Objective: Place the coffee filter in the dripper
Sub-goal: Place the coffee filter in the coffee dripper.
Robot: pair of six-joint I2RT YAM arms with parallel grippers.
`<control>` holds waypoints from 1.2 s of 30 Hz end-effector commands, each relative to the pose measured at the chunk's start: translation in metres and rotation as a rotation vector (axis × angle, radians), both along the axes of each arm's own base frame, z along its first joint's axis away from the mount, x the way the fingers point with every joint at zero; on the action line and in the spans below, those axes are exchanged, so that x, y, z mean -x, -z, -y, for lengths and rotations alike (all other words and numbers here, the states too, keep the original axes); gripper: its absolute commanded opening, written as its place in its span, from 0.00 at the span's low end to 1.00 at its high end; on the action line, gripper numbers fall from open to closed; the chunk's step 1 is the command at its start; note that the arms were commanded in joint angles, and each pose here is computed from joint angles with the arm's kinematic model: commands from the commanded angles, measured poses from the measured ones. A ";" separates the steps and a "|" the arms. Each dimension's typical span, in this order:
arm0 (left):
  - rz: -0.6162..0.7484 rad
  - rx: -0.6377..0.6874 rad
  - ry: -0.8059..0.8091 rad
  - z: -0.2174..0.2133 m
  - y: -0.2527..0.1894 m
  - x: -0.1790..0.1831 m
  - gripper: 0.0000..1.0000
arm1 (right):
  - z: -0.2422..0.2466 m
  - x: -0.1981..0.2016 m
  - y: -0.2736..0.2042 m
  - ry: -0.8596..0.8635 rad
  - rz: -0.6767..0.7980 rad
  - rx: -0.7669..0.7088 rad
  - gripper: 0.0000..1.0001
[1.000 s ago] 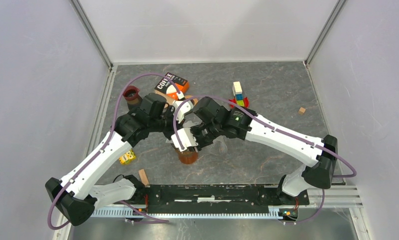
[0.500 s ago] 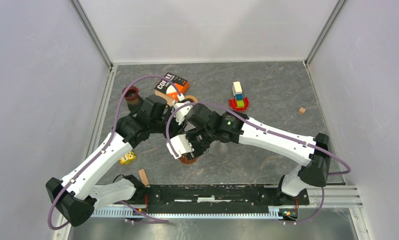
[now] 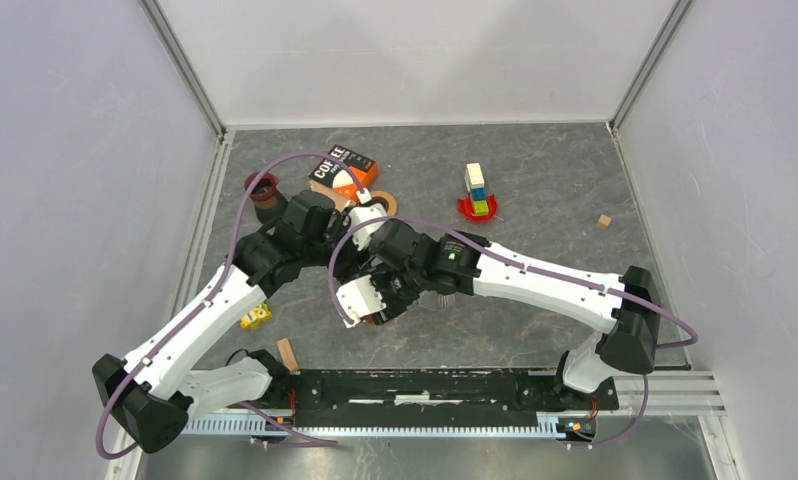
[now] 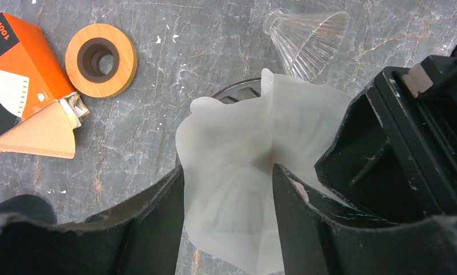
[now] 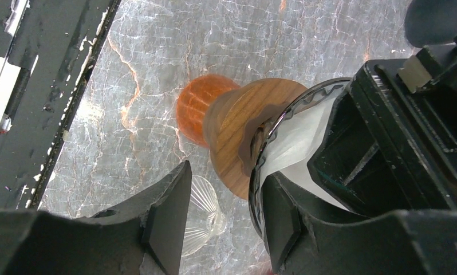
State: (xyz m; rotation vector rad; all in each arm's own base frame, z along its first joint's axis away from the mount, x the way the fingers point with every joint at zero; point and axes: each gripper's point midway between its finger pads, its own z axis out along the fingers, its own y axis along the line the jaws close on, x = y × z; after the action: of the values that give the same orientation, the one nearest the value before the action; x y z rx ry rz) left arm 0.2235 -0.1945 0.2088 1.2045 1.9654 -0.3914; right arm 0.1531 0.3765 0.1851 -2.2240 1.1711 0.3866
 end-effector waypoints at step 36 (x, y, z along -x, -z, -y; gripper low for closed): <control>0.031 -0.114 -0.021 -0.008 0.000 -0.023 0.99 | 0.000 0.005 -0.002 -0.027 0.006 0.006 0.51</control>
State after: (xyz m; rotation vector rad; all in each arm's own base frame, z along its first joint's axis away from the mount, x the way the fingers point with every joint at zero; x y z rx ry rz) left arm 0.2422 -0.1772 0.2168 1.2274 1.9905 -0.2159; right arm 0.1473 0.3686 0.1819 -2.2556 1.1728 0.3843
